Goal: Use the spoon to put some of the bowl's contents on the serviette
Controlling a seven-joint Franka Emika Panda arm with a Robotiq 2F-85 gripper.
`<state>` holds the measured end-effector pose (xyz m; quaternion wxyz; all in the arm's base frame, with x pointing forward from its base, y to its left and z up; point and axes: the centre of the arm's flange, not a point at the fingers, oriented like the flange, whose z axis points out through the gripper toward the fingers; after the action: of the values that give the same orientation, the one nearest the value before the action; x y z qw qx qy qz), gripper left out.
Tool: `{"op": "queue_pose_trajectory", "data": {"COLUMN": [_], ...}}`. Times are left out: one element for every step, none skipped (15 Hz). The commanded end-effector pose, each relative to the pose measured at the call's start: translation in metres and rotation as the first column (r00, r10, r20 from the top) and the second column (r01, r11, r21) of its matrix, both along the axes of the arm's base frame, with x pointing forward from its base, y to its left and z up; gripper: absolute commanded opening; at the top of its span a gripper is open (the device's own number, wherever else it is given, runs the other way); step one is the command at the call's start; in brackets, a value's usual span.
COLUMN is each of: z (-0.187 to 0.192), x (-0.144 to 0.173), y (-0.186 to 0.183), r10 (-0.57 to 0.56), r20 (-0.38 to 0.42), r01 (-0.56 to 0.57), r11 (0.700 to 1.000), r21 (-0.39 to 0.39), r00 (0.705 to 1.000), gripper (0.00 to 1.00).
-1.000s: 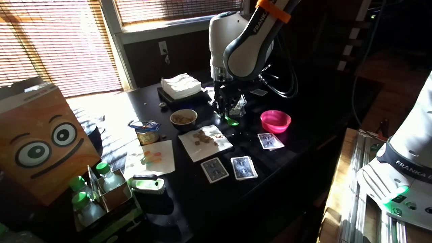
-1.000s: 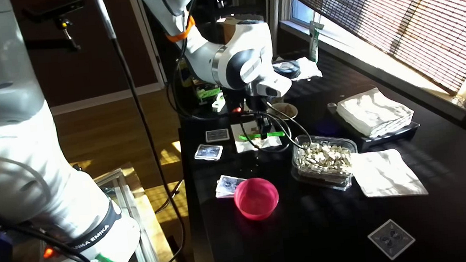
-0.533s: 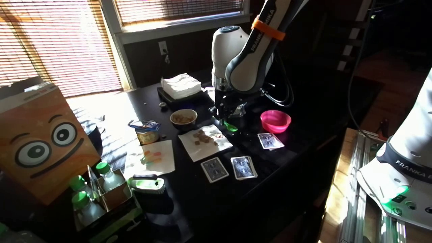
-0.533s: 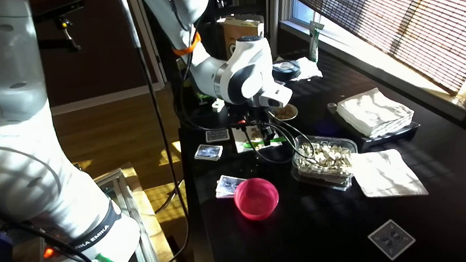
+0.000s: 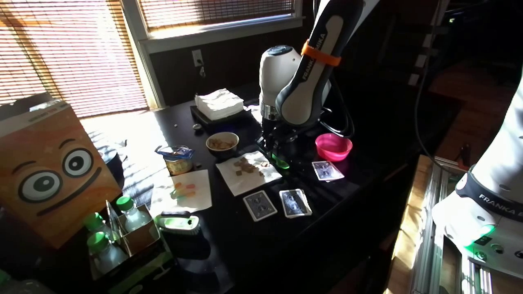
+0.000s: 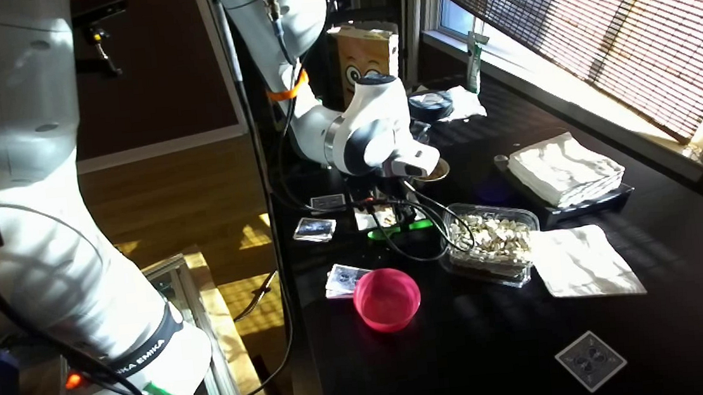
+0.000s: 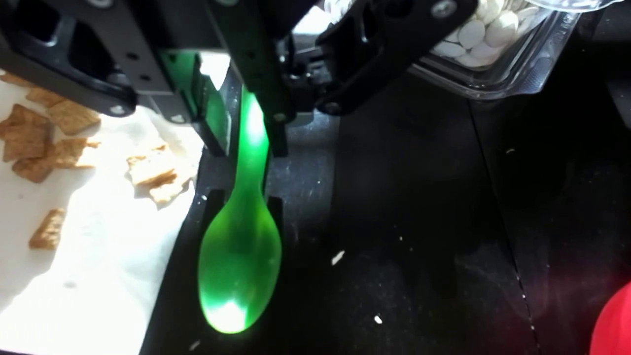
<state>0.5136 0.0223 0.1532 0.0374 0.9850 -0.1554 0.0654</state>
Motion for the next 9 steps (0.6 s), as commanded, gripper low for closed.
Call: {"op": "queue_pose_trajectory", "data": {"z": [0.008, 0.011, 0.015, 0.022, 0.029, 0.035, 0.043, 0.05, 0.056], "x": [-0.003, -0.004, -0.005, -0.007, -0.007, -0.007, -0.009, -0.011, -0.012], "y": [0.004, 0.006, 0.007, 0.008, 0.01, 0.012, 0.013, 0.015, 0.015], "r10": [0.02, 0.028, 0.032, 0.04, 0.035, 0.022, 0.01, 0.005, 0.0], "r20": [0.009, 0.011, 0.016, 0.025, 0.019, 0.002, -0.022, -0.036, -0.058], "r01": [-0.02, -0.028, -0.032, -0.039, -0.034, -0.022, -0.01, -0.005, 0.0], "r11": [1.0, 0.999, 0.999, 0.999, 0.999, 1.0, 1.0, 1.0, 1.0], "r21": [-0.006, -0.017, -0.023, -0.025, -0.017, -0.014, -0.013, -0.006, 0.002], "r00": [1.0, 1.0, 0.999, 0.999, 0.999, 1.0, 1.0, 0.999, 0.998], "gripper": [0.58, 0.64, 0.7, 0.78, 0.84, 0.91, 0.98, 1.0, 1.0]}}
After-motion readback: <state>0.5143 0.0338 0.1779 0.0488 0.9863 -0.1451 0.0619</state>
